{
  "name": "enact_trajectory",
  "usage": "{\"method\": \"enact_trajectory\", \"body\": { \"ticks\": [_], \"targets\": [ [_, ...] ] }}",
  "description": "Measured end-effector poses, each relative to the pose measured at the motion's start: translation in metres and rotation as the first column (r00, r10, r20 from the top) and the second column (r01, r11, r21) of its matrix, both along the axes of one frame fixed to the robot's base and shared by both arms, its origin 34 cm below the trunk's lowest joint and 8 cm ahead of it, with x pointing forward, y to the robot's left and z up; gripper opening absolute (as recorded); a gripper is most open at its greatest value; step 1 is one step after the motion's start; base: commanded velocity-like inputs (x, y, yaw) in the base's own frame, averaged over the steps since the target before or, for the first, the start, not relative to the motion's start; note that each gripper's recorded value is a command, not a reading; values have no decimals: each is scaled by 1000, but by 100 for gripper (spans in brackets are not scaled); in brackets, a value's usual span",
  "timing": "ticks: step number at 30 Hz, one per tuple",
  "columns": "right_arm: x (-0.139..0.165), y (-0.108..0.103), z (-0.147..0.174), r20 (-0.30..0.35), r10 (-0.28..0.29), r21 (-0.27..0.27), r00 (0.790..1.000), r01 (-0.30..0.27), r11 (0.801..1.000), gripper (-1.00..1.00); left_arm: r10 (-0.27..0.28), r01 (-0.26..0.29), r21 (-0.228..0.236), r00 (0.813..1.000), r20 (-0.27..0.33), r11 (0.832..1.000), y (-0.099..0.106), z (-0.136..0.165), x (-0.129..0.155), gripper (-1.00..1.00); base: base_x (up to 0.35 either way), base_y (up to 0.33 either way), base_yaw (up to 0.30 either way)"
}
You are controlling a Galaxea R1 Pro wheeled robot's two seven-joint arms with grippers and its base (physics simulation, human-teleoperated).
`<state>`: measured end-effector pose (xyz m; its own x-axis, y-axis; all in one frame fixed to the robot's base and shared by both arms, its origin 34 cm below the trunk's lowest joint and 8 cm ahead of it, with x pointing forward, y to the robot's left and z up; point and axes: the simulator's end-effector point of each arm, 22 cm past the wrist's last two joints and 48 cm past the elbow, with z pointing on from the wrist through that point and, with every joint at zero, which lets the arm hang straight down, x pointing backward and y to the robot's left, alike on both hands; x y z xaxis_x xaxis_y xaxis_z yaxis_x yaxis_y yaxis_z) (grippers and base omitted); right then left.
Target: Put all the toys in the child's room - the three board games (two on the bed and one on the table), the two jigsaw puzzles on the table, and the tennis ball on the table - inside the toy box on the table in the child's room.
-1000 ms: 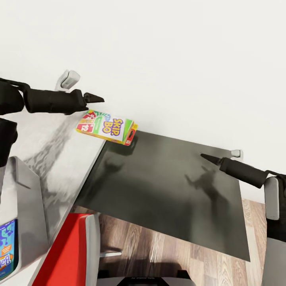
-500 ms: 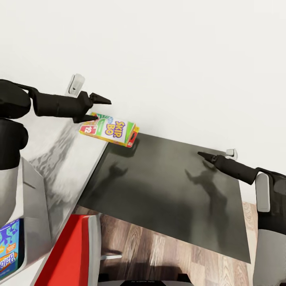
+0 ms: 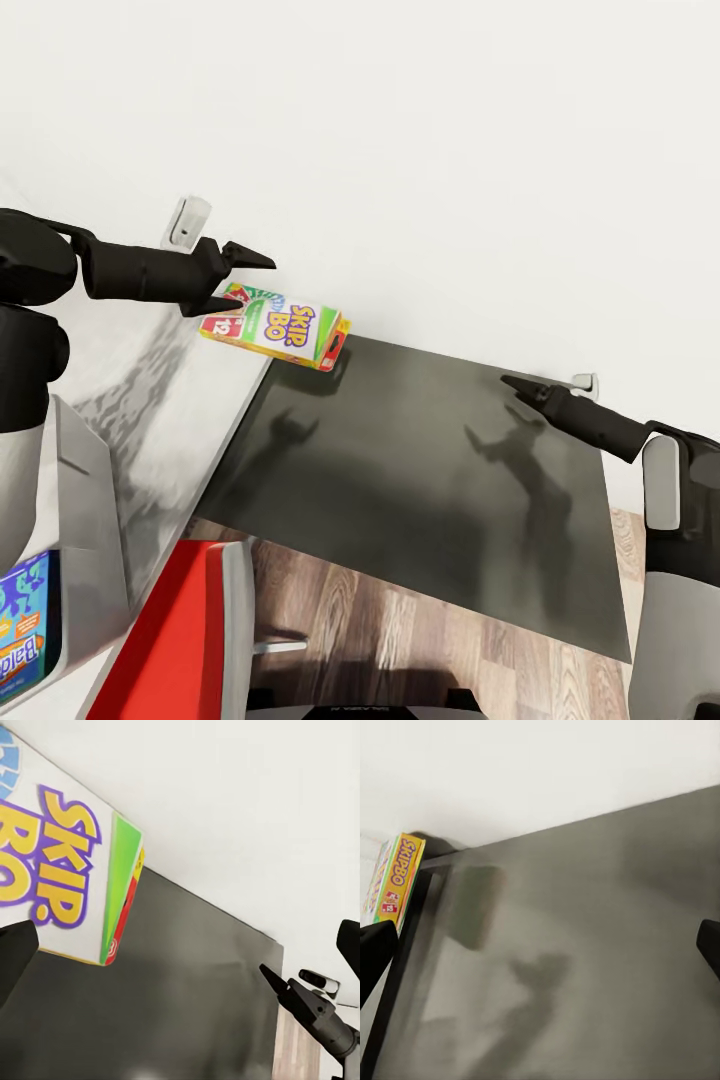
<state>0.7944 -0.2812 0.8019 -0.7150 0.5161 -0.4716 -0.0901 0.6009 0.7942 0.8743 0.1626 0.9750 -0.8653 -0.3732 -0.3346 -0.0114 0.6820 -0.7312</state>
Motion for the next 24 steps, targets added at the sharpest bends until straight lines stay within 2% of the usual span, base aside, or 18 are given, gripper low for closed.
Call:
{"method": "enact_trajectory", "body": {
  "ticks": [11,16,17,24],
  "targets": [
    [-8,5,0,2,9,-2,1000,-9,1000,100,-12,12,11,1000,-6,1000,5,-8,-4,100,0,0,0],
    [-7,7,12,34,11,12,999,-12,1000,100,-13,13,13,1000,-8,1000,7,-9,-5,100,0,0,0],
    [-5,9,24,63,15,16,998,-16,1000,100,-14,14,13,1000,-7,1000,7,-8,-5,100,0,0,0],
    [-6,10,24,65,17,15,998,-18,1000,100,-17,17,9,1000,11,1000,6,1,-2,100,0,0,0]
  ]
}}
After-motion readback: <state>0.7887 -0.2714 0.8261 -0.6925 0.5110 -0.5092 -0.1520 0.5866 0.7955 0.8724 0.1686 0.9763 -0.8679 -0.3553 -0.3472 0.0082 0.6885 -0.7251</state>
